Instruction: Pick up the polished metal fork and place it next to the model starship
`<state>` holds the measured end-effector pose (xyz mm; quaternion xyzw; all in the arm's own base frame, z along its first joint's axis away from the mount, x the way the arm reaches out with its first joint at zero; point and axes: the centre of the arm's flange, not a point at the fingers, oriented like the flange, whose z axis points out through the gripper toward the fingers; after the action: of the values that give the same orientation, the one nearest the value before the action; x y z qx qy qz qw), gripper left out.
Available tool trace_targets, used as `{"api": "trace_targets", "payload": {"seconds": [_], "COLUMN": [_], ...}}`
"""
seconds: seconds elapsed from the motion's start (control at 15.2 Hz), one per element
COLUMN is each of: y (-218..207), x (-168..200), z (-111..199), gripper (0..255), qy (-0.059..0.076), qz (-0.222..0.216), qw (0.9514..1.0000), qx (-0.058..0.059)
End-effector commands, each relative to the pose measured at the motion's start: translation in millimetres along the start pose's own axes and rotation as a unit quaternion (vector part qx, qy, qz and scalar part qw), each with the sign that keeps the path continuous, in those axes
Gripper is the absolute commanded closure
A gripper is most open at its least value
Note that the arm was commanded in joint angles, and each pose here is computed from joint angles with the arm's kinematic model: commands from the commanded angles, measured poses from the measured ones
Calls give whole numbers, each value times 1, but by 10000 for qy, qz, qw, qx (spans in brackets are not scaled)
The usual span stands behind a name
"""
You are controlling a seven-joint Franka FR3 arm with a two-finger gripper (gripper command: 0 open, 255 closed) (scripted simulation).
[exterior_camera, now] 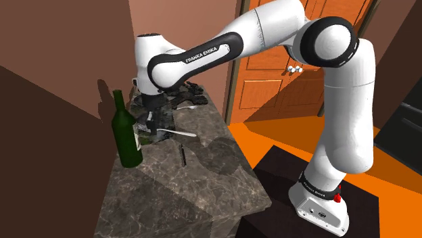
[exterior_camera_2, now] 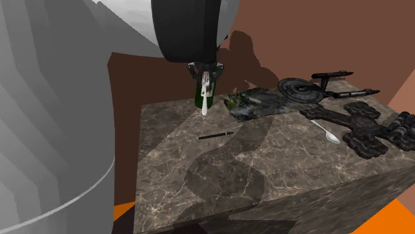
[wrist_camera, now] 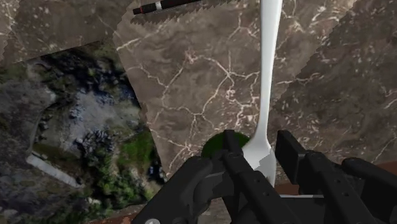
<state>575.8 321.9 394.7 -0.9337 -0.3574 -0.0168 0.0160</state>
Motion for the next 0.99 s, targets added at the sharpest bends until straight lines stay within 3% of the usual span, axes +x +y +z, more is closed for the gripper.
{"api": "trace_targets", "payload": {"seconds": [0.0,0.92], "y": [25,205], "x": [-6,-46], "z": [-1,-7], "gripper": [255,255], "qy": [0,0], "qz": [-7,-7], "qw": [10000,10000], "qx": [0,0]}}
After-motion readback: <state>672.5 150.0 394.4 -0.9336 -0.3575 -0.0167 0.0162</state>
